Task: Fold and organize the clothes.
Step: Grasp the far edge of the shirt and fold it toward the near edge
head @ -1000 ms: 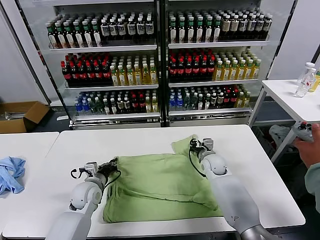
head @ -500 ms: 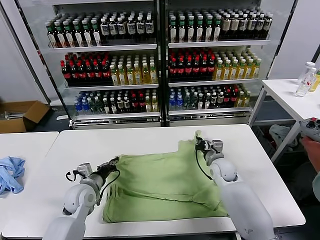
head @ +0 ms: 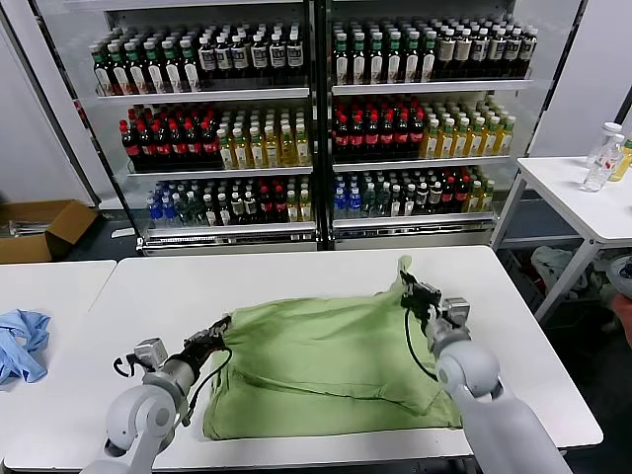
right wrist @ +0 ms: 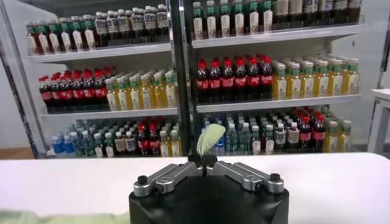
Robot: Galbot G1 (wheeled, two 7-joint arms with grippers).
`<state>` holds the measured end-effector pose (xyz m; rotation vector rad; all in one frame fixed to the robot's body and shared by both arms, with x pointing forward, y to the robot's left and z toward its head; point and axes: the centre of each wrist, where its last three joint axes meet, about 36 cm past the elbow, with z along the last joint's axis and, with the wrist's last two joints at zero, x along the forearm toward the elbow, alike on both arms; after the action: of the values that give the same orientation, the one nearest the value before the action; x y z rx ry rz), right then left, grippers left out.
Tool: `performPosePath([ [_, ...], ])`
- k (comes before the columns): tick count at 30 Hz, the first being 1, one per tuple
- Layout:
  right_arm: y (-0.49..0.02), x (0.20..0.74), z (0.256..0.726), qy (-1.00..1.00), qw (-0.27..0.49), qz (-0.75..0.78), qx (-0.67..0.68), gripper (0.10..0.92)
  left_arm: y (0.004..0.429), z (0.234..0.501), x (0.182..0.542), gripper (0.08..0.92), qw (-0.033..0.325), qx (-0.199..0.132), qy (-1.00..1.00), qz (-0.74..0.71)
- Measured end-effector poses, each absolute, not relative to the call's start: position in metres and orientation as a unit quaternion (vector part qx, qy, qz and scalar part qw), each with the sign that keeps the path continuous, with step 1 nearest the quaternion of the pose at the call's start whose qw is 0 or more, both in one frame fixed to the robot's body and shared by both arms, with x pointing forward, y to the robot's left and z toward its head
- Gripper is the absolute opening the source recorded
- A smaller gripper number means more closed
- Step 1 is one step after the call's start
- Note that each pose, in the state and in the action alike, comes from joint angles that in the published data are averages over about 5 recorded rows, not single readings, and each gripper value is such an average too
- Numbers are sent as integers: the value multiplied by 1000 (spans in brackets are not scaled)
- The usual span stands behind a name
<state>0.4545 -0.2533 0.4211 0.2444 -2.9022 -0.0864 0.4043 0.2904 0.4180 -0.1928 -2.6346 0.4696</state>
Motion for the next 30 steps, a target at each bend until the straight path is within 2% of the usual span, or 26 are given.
performPosePath([
  [12, -261, 391, 410, -985, 161, -38, 54, 106, 297, 408, 368, 86, 257, -71, -954, 140],
  [15, -259, 385, 405, -982, 181, -33, 45, 137, 295, 403, 363, 86, 263, -70, -954, 125],
  [18, -256, 379, 401, -979, 197, -24, 37, 215, 291, 400, 358, 112, 265, -68, -956, 105],
  [20, -255, 374, 399, -978, 203, -17, 34, 276, 288, 398, 354, 158, 264, -65, -958, 92],
  [30, -250, 355, 398, -976, 216, 12, 23, 553, 263, 392, 327, 443, 239, -26, -970, 36],
])
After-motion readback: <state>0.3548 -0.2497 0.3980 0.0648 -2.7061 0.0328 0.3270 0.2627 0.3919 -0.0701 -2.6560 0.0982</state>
